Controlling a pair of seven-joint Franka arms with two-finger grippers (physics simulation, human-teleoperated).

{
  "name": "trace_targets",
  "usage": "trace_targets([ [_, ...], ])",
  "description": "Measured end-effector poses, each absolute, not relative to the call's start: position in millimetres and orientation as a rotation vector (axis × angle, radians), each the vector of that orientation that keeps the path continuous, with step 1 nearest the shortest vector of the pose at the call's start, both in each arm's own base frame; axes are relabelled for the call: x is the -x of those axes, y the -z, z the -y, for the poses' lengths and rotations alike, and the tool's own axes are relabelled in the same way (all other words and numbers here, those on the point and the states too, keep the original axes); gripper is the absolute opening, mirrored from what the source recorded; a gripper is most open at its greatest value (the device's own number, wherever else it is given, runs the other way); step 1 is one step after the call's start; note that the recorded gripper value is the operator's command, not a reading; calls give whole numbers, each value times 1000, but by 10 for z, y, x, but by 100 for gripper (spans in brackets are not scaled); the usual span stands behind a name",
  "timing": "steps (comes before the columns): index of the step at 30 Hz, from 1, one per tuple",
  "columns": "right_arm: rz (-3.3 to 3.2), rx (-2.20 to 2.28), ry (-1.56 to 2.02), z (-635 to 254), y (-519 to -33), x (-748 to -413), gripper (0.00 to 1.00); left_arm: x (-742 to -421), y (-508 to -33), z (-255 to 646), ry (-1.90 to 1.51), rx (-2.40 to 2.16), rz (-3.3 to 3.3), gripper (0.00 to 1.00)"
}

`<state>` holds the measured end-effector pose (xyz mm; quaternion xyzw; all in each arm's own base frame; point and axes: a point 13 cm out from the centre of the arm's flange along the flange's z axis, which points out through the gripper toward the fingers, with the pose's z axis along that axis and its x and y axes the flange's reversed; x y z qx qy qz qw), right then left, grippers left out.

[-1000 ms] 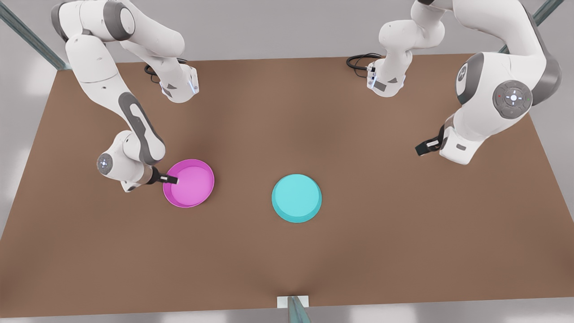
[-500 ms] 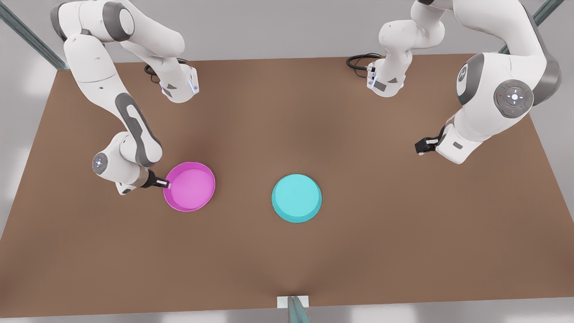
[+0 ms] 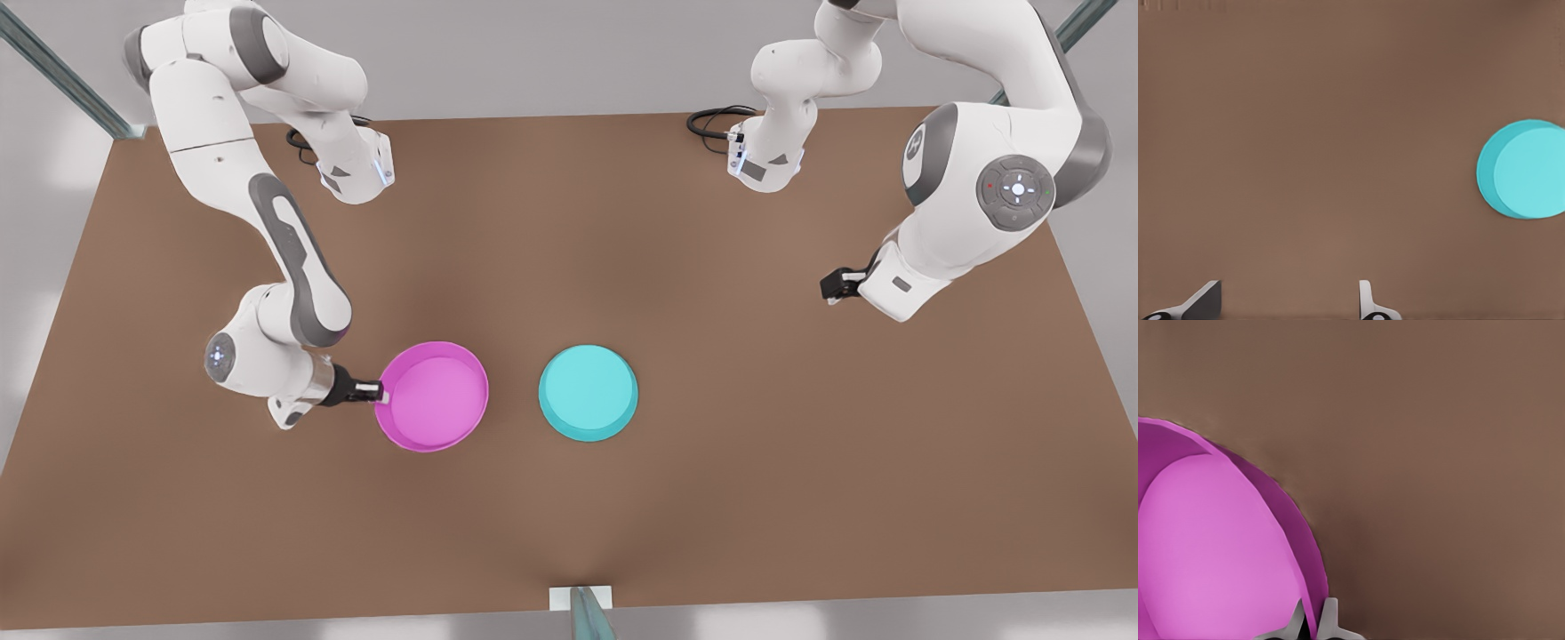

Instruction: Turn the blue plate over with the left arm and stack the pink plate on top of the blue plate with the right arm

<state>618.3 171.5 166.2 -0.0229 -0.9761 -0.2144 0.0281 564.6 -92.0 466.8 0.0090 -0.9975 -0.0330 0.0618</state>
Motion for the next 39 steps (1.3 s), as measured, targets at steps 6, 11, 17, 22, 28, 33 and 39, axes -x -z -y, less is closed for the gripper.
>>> trace_targets([
  [6, 2957, -88, 725, -3237, -1590, -6170, 21, -5645, -4670, 919, 98, -4, 3016, 100],
  [11, 2932, -114, 715, -4033, -1454, -5885, 21, -5646, -4670, 919, 97, 11, 3016, 100],
  [17, 2922, -55, 719, -4539, -1303, -5743, 21, -5643, -4680, 927, 97, 26, 3017, 100],
  [22, 2924, 34, 720, -4610, -1287, -5801, 100, -5634, -4688, 954, 97, 39, 3018, 100],
  [28, 2945, 195, 728, -4204, -1605, -6116, 100, -5633, -4685, 963, 97, 45, 3017, 100],
  [33, 3158, 355, 333, -1396, -3128, -6895, 100, -5635, -4681, 971, 96, 49, 3017, 100],
  [39, 3238, 400, -135, 109, -5530, -5986, 100, -5627, -4698, 977, 97, 51, 3019, 100],
])
